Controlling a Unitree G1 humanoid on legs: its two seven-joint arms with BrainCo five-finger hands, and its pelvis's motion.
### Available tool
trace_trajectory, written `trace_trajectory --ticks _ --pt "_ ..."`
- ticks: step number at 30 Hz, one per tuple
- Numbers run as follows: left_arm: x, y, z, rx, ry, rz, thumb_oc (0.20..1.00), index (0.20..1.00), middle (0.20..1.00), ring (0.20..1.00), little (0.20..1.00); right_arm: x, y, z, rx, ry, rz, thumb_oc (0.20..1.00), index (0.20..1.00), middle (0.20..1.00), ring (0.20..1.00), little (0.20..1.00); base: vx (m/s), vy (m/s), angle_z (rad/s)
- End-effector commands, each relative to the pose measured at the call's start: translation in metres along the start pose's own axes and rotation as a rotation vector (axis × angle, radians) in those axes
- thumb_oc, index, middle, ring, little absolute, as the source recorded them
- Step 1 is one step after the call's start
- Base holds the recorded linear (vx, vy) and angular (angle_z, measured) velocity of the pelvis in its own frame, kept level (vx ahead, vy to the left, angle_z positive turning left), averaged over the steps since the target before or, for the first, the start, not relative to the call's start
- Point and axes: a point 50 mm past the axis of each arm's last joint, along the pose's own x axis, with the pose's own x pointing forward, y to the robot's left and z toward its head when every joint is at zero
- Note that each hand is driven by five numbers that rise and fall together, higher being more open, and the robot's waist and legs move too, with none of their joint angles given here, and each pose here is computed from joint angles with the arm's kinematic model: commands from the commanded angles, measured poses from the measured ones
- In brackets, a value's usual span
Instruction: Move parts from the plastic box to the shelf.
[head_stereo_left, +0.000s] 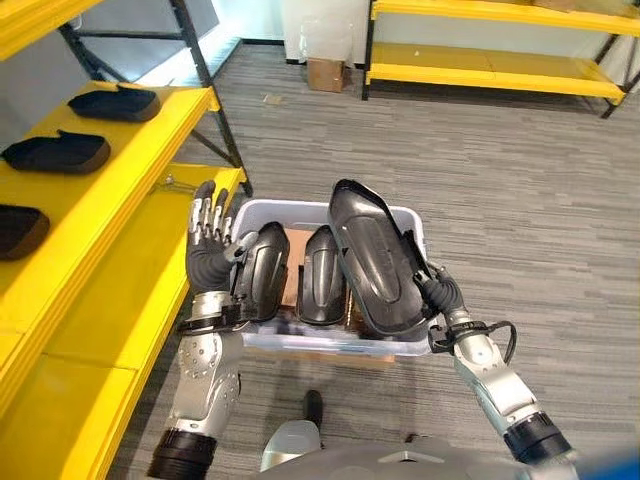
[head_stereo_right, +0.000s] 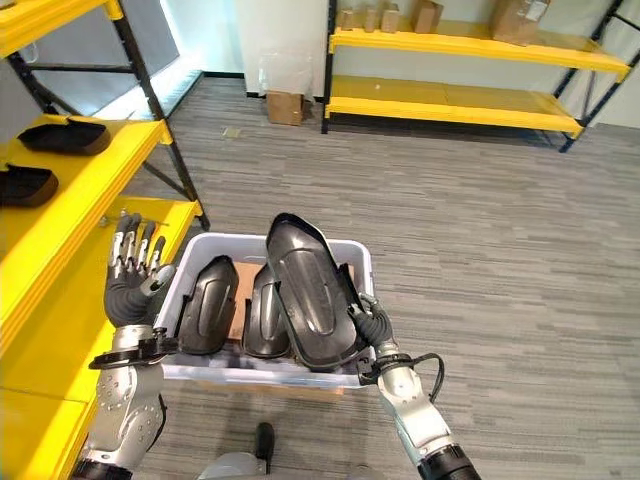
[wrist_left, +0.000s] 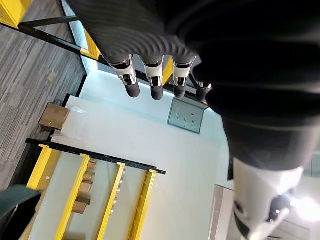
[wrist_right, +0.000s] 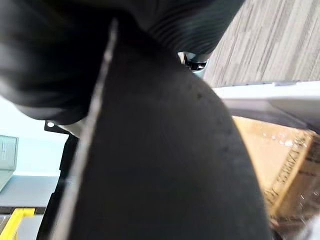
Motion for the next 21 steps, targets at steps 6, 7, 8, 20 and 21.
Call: trace_trajectory --ticks 6,7,8,20,21 --pt "0.006 -0.01 -0.002 -0.079 0.019 -0.15 1.0 1.0 1.0 1.0 1.0 0.009 -0.001 0.043 0.169 -0.199 0.008 0.2 0.2 0.2 0.2 0.2 -0.1 -0.131 0.57" --pt "0.006 -0.012 -0.002 -0.068 0.022 -0.163 1.0 1.0 1.0 1.0 1.0 0.009 0.0 0.044 0.176 -0.204 0.013 0.2 0.2 0.2 0.2 0.2 -0.13 -0.081 0.2" --pt "0.005 -0.013 -0.002 -0.067 0.024 -0.169 1.0 1.0 1.0 1.0 1.0 0.009 0.001 0.045 0.179 -0.209 0.017 0.2 0.2 0.2 0.2 0.2 -0.1 -0.048 0.22" --pt "0.014 -0.03 0.0 -0.115 0.019 -0.243 1.0 1.0 1.0 1.0 1.0 0.002 -0.006 0.042 0.16 -0.206 0.035 0.2 0.2 0.2 0.2 0.2 -0.1 0.111 0.67" --pt "0.015 -0.029 0.001 -0.115 0.02 -0.239 1.0 1.0 1.0 1.0 1.0 0.003 -0.006 0.041 0.16 -0.2 0.041 0.2 0.2 0.2 0.2 0.2 -0.06 0.155 0.6"
